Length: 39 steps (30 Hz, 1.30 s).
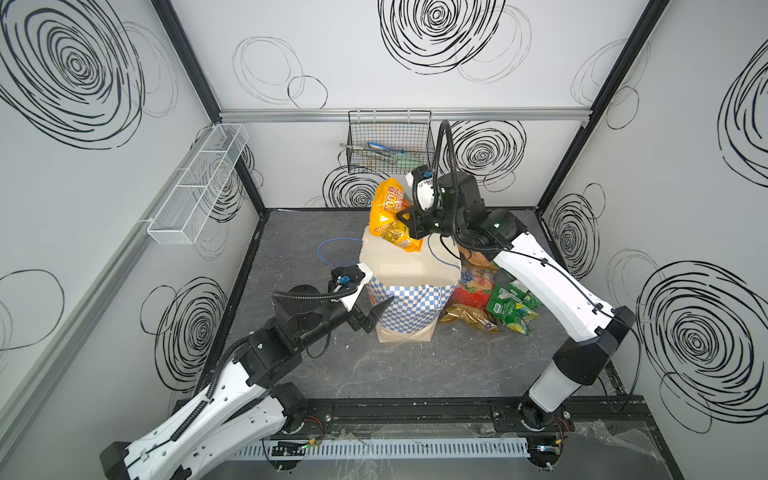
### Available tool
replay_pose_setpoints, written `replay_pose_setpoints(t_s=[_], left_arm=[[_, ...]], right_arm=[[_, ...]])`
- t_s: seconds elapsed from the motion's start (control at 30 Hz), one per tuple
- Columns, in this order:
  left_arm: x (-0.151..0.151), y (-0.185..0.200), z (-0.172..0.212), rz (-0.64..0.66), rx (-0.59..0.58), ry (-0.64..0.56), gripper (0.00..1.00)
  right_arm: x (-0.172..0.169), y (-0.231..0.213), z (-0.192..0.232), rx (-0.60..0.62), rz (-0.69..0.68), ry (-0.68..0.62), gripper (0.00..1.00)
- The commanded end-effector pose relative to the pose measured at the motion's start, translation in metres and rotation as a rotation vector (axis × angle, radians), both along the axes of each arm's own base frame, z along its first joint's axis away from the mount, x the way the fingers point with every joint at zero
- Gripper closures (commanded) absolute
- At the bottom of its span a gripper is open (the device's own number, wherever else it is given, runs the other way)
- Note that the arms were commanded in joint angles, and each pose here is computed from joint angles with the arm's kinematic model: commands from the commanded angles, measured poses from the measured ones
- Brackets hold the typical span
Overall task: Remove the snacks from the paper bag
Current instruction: 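Lift the yellow candy pack up out of the bag with the right gripper, then carry the yellow candy pack beside the bag and lower it onto the table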
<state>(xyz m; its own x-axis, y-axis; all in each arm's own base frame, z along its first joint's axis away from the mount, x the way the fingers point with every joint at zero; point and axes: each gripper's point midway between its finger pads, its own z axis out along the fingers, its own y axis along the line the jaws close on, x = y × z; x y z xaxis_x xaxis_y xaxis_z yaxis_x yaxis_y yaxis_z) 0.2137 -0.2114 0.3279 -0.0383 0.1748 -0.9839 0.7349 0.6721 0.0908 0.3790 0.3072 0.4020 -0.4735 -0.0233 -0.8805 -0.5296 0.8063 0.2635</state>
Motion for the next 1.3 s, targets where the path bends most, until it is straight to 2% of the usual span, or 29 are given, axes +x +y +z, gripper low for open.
replay_pose_setpoints(t_s=[0.0, 0.13, 0.3, 0.4, 0.57, 0.7, 0.87, 1.1, 1.27], left_arm=[[-0.003, 0.000, 0.022, -0.017, -0.057, -0.047, 0.04], [-0.009, -0.008, 0.021, -0.076, -0.059, -0.043, 0.04], [-0.045, -0.033, 0.026, -0.315, -0.085, -0.049, 0.04], [-0.057, -0.039, 0.027, -0.364, -0.088, -0.058, 0.04], [-0.073, -0.047, 0.028, -0.427, -0.094, -0.056, 0.04], [-0.078, -0.050, 0.029, -0.448, -0.104, -0.053, 0.04], [-0.084, -0.052, 0.028, -0.478, -0.094, -0.055, 0.04], [-0.081, -0.058, 0.010, -0.492, 0.009, -0.031, 0.04], [-0.079, -0.058, 0.006, -0.478, 0.025, -0.031, 0.04]], right_arm=[[-0.022, -0.020, 0.107, 0.195, -0.012, -0.223, 1.00], [-0.039, -0.038, 0.136, 0.262, -0.035, -0.273, 1.00], [-0.064, -0.078, 0.168, 0.321, -0.121, -0.351, 1.00], [-0.072, -0.110, 0.170, 0.318, -0.215, -0.372, 1.00], [-0.084, -0.172, 0.149, 0.319, -0.395, -0.365, 1.00], [-0.095, -0.208, 0.114, 0.307, -0.515, -0.319, 1.00], [-0.100, -0.220, 0.041, 0.197, -0.567, -0.177, 1.00], [-0.114, -0.219, -0.090, 0.058, -0.552, 0.084, 1.00], [-0.132, -0.197, -0.167, 0.014, -0.418, 0.250, 1.00]])
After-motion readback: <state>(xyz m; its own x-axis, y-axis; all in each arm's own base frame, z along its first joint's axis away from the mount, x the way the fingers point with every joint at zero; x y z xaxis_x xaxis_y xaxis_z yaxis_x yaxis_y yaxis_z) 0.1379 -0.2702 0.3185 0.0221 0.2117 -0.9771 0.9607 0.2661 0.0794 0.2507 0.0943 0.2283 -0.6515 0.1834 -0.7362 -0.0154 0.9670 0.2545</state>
